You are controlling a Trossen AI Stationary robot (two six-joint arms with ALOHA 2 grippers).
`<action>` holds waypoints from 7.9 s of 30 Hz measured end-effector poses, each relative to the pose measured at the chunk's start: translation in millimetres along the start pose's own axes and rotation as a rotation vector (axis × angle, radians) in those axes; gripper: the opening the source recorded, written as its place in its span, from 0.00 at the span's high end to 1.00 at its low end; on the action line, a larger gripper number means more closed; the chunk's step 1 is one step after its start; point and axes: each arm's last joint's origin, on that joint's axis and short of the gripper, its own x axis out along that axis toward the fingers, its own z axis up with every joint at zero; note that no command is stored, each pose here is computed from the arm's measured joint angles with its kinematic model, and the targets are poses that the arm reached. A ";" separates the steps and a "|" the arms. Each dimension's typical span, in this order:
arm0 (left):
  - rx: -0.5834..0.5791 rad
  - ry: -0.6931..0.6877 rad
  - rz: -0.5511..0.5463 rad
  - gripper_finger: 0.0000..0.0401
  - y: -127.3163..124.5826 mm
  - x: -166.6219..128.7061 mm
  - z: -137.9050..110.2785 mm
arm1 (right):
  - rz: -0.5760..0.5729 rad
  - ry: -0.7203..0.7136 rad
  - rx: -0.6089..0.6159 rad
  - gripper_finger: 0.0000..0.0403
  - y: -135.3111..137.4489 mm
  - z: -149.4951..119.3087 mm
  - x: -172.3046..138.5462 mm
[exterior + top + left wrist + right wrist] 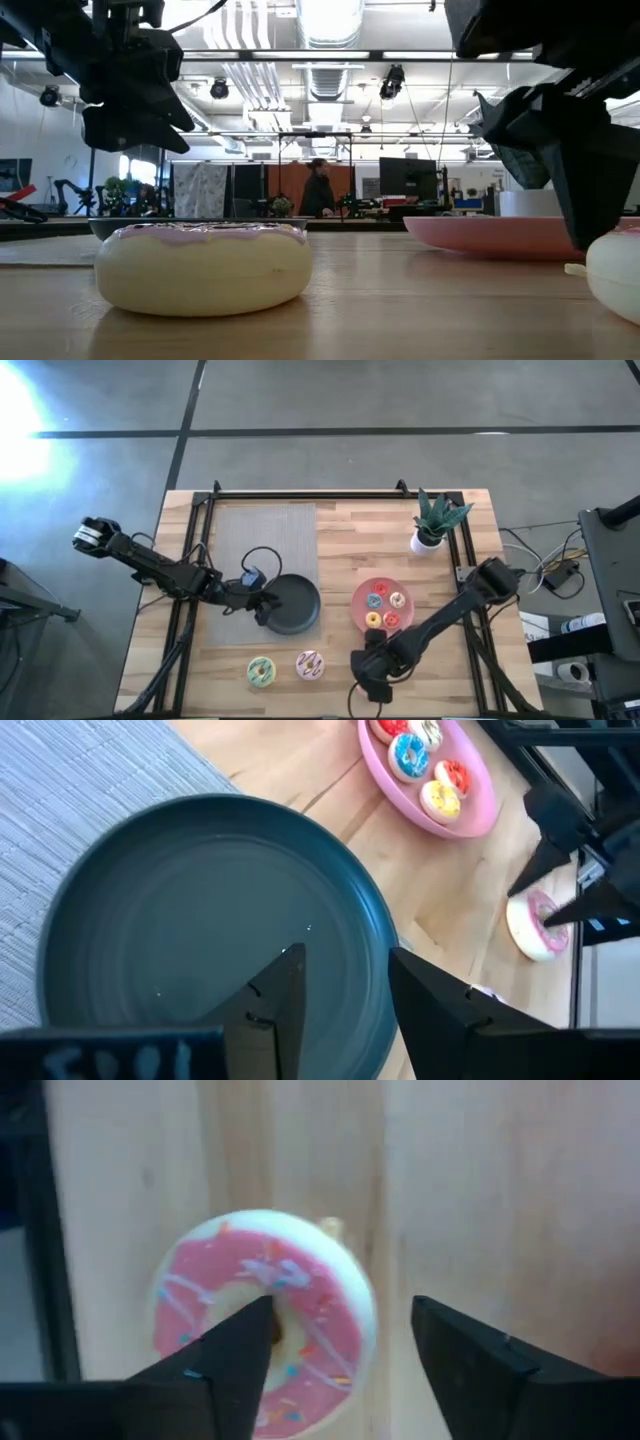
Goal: Pick & Place donuts
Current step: Put the large pink donut onto the black plate
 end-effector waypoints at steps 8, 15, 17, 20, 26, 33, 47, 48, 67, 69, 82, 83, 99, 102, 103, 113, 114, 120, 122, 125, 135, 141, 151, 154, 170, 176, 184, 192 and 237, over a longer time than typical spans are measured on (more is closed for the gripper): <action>0.045 -0.005 0.006 0.71 0.3 0.0 0.1 | -0.005 0.050 -0.037 0.34 -0.3 -0.5 0.4; 0.067 -0.003 0.005 0.71 0.3 0.0 -0.1 | 0.007 0.029 -0.013 0.37 -0.1 3.9 -11.1; 0.071 -0.003 0.005 0.71 0.3 0.0 -0.1 | 0.003 0.029 0.029 0.38 -1.1 2.9 -18.2; 0.071 -0.003 0.004 0.71 0.3 0.0 -0.2 | 0.005 0.025 0.151 0.38 -4.5 -1.9 -29.1; 0.078 -0.008 -0.003 0.71 -0.4 0.0 0.2 | 0.063 0.008 0.494 0.38 -7.1 -28.7 -33.8; 0.085 -0.010 -0.006 0.71 -0.6 0.0 0.4 | 0.233 -0.032 0.840 0.38 -13.8 -47.8 -12.9; 0.082 -0.011 -0.007 0.71 -0.8 0.1 0.4 | 0.326 -0.023 0.948 0.48 -20.5 -53.6 13.9; 0.083 -0.011 -0.006 0.71 -0.7 0.1 0.3 | 0.335 -0.021 0.963 0.49 -20.5 -53.0 16.6; 0.206 -0.120 -0.049 0.71 -22.3 -8.5 10.7 | 0.414 -0.366 1.036 0.95 -43.9 -13.1 -18.3; 0.274 -0.138 -0.078 0.71 -32.9 -13.4 15.7 | 0.429 -0.423 1.036 0.95 -55.3 -1.2 -31.4; 1.187 -0.284 0.154 0.71 -101.3 -28.3 7.6 | 0.523 -0.476 1.006 0.95 -161.3 59.2 -71.3; 1.253 -0.282 0.208 0.71 -103.2 -24.7 5.3 | 0.541 -0.471 1.003 0.95 -166.4 62.1 -74.3; 1.633 -0.189 0.537 0.71 -101.3 22.3 -12.4 | 0.663 -0.410 1.037 0.94 -208.5 72.5 -90.6; 1.620 -0.222 0.569 0.71 -103.3 25.5 -9.5 | 0.673 -0.403 1.040 0.94 -211.3 72.6 -91.3; 1.618 -0.236 0.584 0.71 -104.3 26.3 -7.6 | 0.674 -0.403 1.042 0.94 -212.0 72.6 -91.4; 1.487 -0.284 0.600 0.71 -100.2 36.2 12.6 | 0.674 -0.404 1.044 0.94 -213.3 72.5 -91.6; 1.482 -0.287 0.601 0.71 -100.2 36.4 13.2 | 0.674 -0.404 1.044 0.94 -213.3 72.5 -91.6; 1.479 -0.290 0.595 0.71 -100.6 36.3 13.1 | 0.695 -0.382 1.034 0.94 -213.6 72.3 -92.0; 1.481 -0.290 0.593 0.71 -101.1 35.9 12.3 | 0.702 -0.376 1.032 0.94 -214.6 72.2 -92.3; 1.485 -0.290 0.588 0.71 -101.7 35.3 11.0 | 0.708 -0.371 1.039 0.94 -217.1 72.2 -92.9; 1.473 -0.285 0.534 0.71 -103.5 34.1 6.0 | 0.685 -0.363 1.073 0.94 -234.9 69.6 -94.1; 1.389 -0.300 0.498 0.71 -103.7 34.4 5.8 | 0.687 -0.368 1.062 0.94 -235.2 70.2 -94.9; 1.384 -0.329 0.617 0.63 -101.8 33.9 11.7 | 0.685 -0.371 1.052 0.94 -235.2 70.3 -95.0; 1.306 -0.383 0.665 0.62 -106.8 30.4 16.5 | 0.684 -0.373 1.046 0.94 -235.2 70.3 -95.0; 1.151 -0.424 0.614 0.52 -116.9 26.0 27.3 | 0.707 -0.353 1.030 0.94 -235.4 70.1 -95.6; 1.419 -0.271 0.485 0.52 -112.0 29.5 10.4 | 0.726 -0.341 1.033 0.94 -240.1 69.8 -97.0; 1.477 -0.258 0.499 0.52 -102.0 38.1 11.1 | 0.754 -0.312 1.047 0.94 -240.6 69.5 -97.6; 1.529 -0.247 0.479 0.52 -99.7 53.5 14.1 | 0.776 -0.292 1.058 0.94 -240.2 69.5 -98.1; 1.432 -0.175 0.538 0.84 -82.2 70.8 14.8 | 0.700 -0.441 0.970 0.56 -241.2 68.8 -112.1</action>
